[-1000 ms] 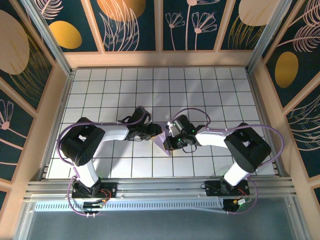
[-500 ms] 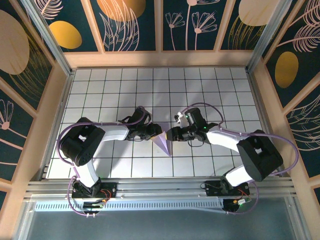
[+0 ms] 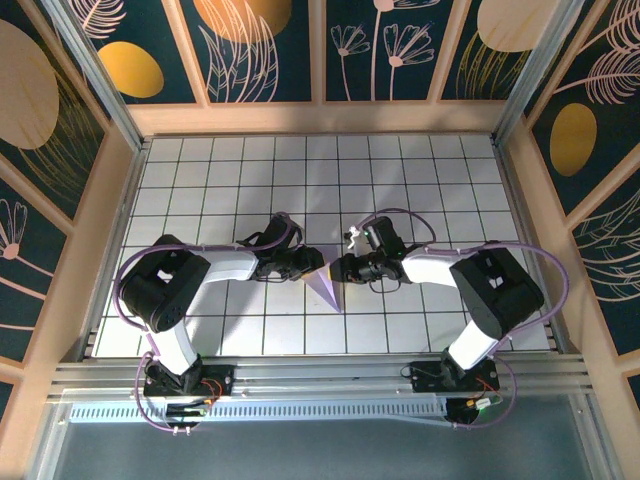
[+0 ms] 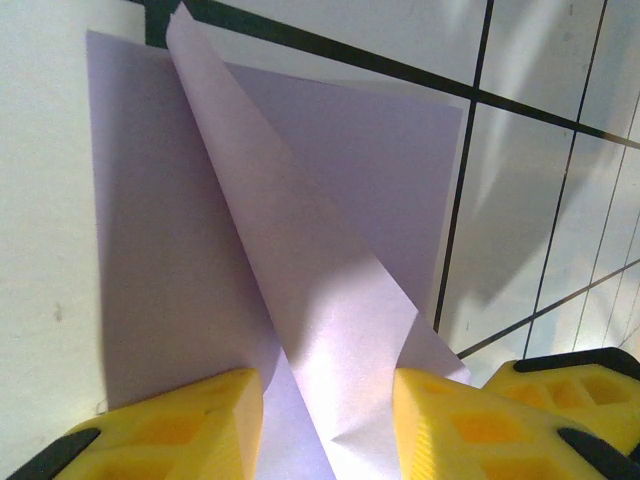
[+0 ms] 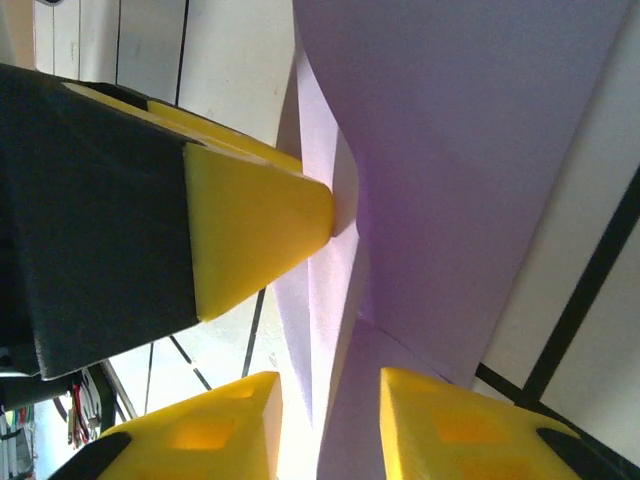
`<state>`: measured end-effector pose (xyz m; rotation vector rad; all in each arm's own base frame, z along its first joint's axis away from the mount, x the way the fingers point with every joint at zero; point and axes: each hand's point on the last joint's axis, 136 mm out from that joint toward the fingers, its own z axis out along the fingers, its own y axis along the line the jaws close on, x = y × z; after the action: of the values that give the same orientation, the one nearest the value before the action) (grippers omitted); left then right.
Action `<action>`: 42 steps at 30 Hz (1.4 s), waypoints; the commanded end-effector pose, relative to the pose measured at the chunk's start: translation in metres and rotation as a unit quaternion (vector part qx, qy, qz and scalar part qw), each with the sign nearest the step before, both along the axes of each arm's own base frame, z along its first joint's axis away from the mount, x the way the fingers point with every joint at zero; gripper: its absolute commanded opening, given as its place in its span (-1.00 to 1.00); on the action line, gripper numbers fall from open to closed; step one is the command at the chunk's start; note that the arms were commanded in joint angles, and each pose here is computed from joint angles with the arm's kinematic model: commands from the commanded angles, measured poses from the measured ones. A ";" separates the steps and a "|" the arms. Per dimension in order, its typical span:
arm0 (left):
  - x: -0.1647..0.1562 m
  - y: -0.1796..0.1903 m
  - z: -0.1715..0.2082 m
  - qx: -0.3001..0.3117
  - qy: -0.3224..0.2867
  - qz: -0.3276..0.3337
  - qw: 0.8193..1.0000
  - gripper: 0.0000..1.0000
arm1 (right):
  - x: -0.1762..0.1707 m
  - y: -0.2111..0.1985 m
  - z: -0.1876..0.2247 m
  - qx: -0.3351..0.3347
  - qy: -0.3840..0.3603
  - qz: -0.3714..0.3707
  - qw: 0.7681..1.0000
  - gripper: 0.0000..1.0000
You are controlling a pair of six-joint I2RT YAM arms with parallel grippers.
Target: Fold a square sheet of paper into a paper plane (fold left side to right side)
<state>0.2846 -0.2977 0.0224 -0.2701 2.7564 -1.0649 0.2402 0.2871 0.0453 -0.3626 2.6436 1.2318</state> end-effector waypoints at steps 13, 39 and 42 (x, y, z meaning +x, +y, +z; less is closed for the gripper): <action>-0.011 0.015 -0.024 0.049 0.028 0.006 0.998 -0.21 | 0.003 0.011 0.003 0.018 0.000 0.011 1.000 -0.69; -0.014 0.018 -0.024 0.052 0.028 0.008 0.998 -0.20 | 0.010 -0.002 -0.014 -0.037 -0.002 -0.017 0.999 -1.00; -0.014 0.019 -0.025 0.052 0.029 0.008 0.998 -0.20 | 0.008 -0.002 -0.017 -0.040 0.003 -0.013 0.999 -1.00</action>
<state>0.2843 -0.2979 0.0222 -0.2689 2.7566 -1.0621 0.2458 0.2833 0.0316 -0.3125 2.6897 1.1563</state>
